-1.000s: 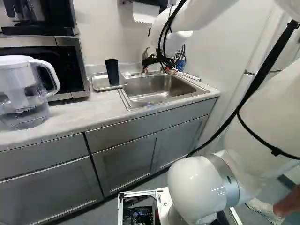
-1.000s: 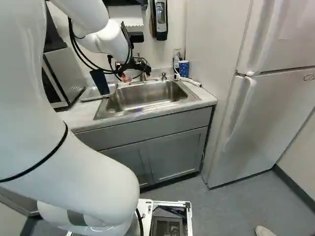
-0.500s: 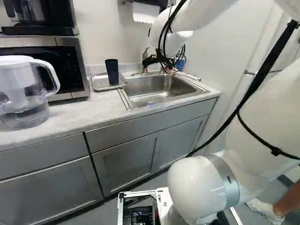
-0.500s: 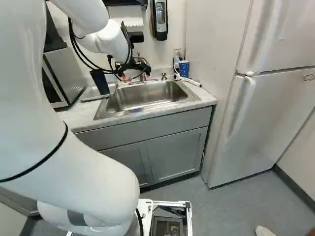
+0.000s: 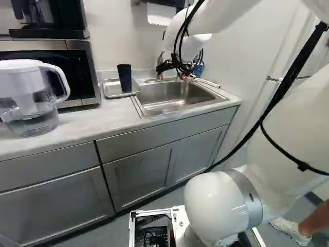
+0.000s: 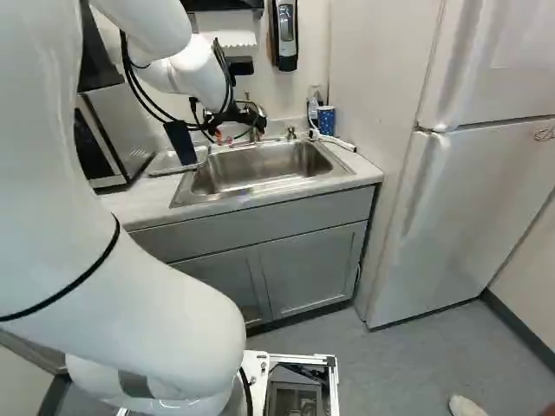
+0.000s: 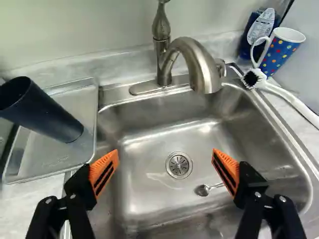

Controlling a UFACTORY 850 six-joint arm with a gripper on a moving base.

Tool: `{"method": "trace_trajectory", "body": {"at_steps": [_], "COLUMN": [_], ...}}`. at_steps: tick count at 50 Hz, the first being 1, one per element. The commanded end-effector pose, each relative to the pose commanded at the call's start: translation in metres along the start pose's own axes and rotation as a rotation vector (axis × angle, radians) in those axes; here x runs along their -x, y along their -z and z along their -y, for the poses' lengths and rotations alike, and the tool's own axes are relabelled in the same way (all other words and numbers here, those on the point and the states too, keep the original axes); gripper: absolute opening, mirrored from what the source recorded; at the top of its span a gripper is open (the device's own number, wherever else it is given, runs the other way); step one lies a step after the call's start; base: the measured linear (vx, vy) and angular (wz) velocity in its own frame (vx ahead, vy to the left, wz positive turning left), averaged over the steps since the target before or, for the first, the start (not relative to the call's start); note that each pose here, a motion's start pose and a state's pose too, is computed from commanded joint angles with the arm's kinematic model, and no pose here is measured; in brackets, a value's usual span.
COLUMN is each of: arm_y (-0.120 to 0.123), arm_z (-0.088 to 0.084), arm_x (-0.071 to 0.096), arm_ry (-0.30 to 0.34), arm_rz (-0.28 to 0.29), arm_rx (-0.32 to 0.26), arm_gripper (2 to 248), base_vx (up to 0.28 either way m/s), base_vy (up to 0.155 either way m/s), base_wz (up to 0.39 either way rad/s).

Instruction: Rinse the cup and place it in the tray

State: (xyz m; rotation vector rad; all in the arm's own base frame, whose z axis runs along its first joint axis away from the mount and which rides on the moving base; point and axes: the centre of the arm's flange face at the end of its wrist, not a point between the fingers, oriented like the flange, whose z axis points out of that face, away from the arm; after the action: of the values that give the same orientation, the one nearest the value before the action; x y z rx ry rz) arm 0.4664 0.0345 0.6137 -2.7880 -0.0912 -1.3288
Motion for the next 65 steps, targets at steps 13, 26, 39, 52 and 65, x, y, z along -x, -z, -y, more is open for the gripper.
{"method": "trace_trajectory", "body": {"at_steps": [13, 26, 39, 52, 65], "arm_y": [0.0000, 0.0000, 0.0000, 0.0000, 0.0000], "arm_z": [0.0000, 0.0000, 0.0000, 0.0000, 0.0000], "arm_x": [0.0000, 0.0000, 0.0000, 0.0000, 0.0000], "arm_ry": [0.000, 0.000, 0.000, 0.000, 0.000], "arm_rz": [0.000, 0.000, 0.000, 0.000, 0.000], "arm_rx": [0.000, 0.000, 0.000, 0.000, 0.000], "arm_gripper": [247, 247, 247, 247, 247], "base_vx": [-0.115, -0.164, -0.177, -0.169, -0.172], "base_vy": [0.037, 0.029, -0.018, -0.063, -0.062], "base_wz": [0.194, 0.157, 0.033, 0.029, 0.031]}}
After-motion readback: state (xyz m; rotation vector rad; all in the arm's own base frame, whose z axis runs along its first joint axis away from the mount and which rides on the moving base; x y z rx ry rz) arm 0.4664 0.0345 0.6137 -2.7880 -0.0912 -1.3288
